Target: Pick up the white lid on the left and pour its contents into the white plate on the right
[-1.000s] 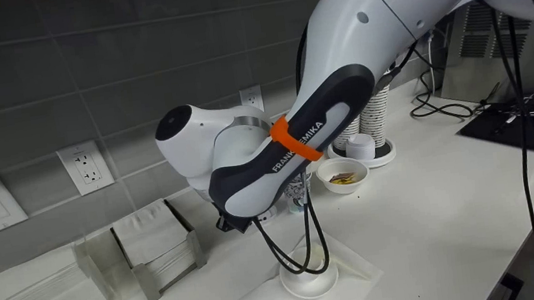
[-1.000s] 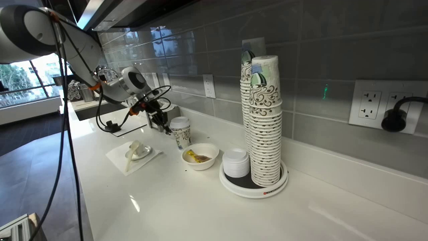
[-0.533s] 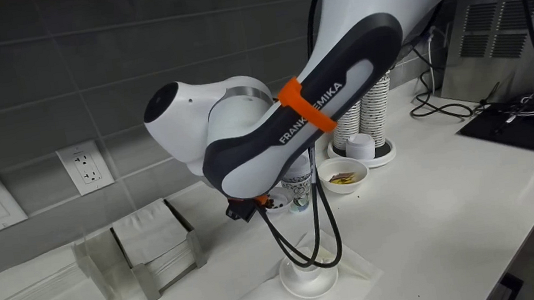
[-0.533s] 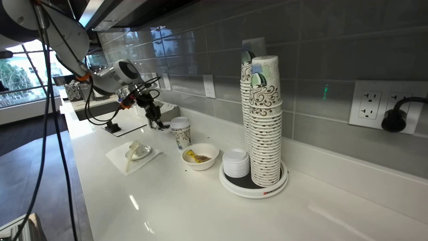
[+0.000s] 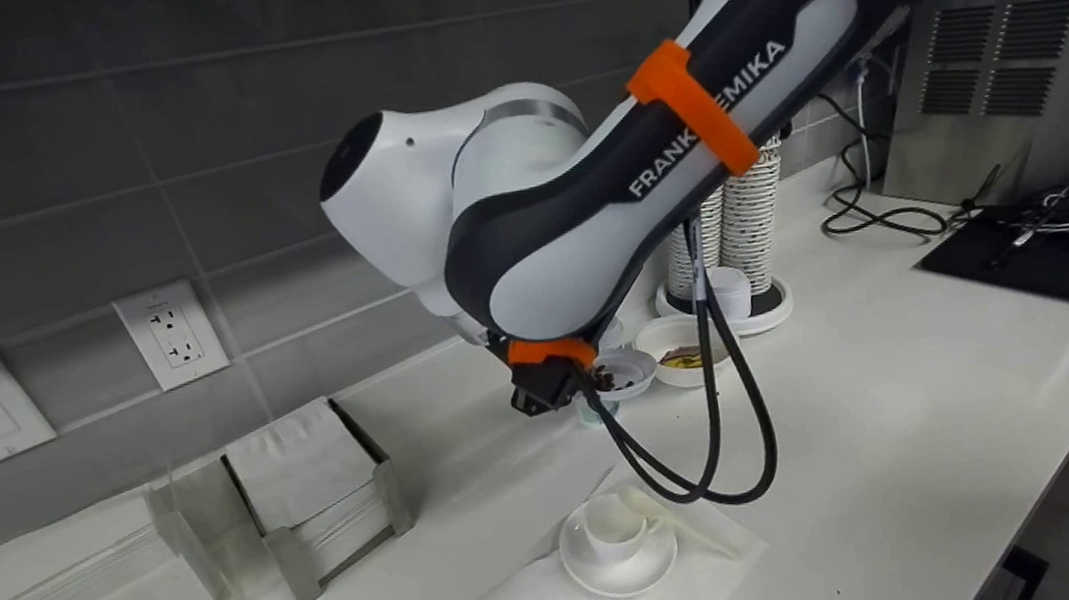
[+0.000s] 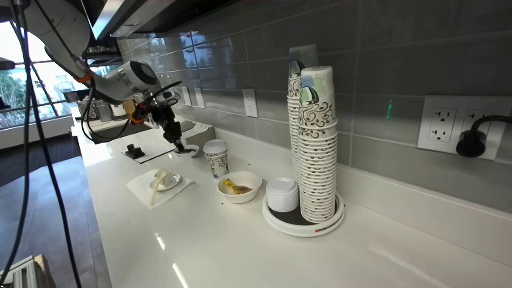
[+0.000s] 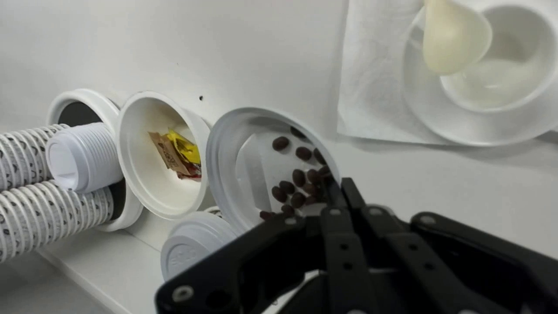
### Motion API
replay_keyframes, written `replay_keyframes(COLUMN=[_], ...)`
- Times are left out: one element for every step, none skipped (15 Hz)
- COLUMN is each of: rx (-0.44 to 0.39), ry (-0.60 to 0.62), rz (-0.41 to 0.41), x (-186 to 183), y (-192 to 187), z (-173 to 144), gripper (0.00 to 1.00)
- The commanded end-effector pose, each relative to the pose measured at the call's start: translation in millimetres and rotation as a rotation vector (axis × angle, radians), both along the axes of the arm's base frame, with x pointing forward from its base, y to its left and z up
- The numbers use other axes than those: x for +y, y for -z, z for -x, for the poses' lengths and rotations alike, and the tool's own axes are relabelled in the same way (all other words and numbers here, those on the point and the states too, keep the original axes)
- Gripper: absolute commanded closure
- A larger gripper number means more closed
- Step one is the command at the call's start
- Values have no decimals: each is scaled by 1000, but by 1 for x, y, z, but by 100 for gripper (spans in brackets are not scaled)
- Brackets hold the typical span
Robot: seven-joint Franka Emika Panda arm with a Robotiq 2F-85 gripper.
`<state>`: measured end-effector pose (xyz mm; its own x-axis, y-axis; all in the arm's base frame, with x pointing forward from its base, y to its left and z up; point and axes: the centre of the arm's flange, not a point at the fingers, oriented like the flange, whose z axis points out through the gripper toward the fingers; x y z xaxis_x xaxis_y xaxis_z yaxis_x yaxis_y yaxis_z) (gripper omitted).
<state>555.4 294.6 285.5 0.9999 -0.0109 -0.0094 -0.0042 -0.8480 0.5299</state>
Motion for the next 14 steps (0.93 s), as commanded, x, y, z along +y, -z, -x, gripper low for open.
replay_keyframes(rx=[7, -15, -37, -36, -46, -53, -62, -66, -71, -75, -83, -90, -98, -103], ry=[39, 47, 56, 83, 115, 144, 172, 191, 202, 208, 212, 218, 224, 233], rz=[2, 1, 4, -8, -14, -28, -36, -42, -45, -53, -61, -76, -88, -103], x=[-15, -22, -28, -37, -47, -58, -70, -81, -93, -103, -114, -123, -133, -141], y=[-16, -19, -21, -24, -27, -29, -30, -31, -29, -28, -27, -25, -24, -23], z=[23, 20, 16, 10, 4, -5, -12, -17, -21, -26, -30, -34, -37, -40], gripper=[99, 99, 99, 99, 99, 99, 99, 99, 99, 99, 99, 99, 99, 99])
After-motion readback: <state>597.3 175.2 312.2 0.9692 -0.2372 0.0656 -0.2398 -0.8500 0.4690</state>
